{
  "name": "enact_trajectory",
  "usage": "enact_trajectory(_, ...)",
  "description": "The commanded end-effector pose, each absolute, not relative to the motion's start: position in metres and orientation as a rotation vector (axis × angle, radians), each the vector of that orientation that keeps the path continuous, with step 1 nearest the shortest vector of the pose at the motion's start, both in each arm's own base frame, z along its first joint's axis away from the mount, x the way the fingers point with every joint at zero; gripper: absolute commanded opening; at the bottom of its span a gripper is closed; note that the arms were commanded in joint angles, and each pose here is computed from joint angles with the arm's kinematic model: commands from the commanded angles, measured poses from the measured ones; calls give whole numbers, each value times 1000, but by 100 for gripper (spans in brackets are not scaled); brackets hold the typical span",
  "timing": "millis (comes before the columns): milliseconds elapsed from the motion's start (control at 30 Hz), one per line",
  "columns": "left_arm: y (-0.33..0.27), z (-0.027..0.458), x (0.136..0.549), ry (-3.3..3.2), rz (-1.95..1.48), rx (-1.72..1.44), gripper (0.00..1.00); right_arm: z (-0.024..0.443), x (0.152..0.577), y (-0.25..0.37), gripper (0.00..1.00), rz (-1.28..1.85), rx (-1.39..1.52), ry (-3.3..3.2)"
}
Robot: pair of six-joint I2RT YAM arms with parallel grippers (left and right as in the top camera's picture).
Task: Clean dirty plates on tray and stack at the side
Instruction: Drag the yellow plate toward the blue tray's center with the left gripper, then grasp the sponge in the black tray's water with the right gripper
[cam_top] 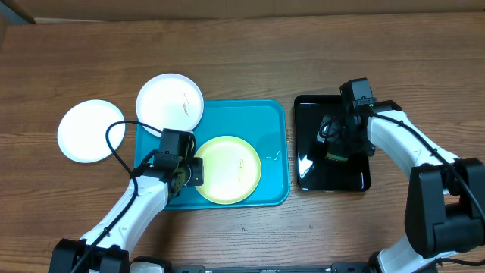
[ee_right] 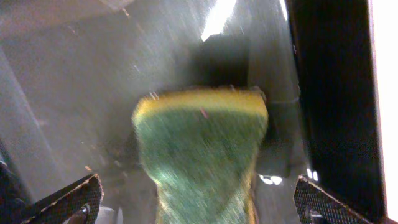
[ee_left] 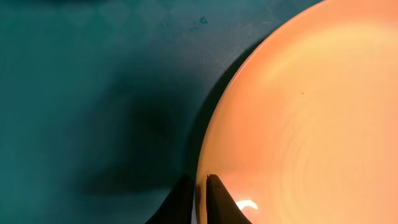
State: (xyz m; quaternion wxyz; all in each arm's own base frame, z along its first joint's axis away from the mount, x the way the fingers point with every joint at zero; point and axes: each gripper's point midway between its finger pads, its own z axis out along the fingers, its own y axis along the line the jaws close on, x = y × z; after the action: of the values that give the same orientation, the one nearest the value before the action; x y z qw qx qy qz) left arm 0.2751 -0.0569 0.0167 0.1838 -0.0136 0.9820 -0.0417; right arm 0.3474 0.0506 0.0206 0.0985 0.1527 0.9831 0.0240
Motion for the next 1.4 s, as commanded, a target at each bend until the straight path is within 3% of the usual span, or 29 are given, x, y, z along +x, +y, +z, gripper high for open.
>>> enact_trajectory(0,-56,16,274,2768,-125,-94,17,20,357,49,100,73,453,2867)
enact_trajectory(167,-58,18,280,2743,-145,-126,15,26,379,53,100,116,442,2779)
enact_trajectory(300,-58,13,278,2761,-139,-127,14,22,359,76,100,295,435,2879)
enact_trajectory(700,-74,-7,275,2824,-254,-109,18,14,331,56,98,86,328,2995)
enact_trajectory(833,-73,-7,275,2824,-253,-110,10,12,318,58,81,69,313,3044)
enact_trajectory(933,-71,-8,275,2828,-254,-158,8,7,309,65,55,62,280,3069)
enact_trajectory(1033,-64,-9,273,2837,-259,-259,17,0,295,75,49,49,216,3102)
enact_trajectory(1133,-59,-9,272,2843,-286,-305,16,-7,285,80,47,-21,139,3111)
enact_trajectory(1233,-57,-10,270,2850,-295,-327,14,-9,276,77,24,-148,71,3117)
enact_trajectory(1367,-55,-9,271,2847,-295,-336,13,-1,278,86,25,-140,33,3117)
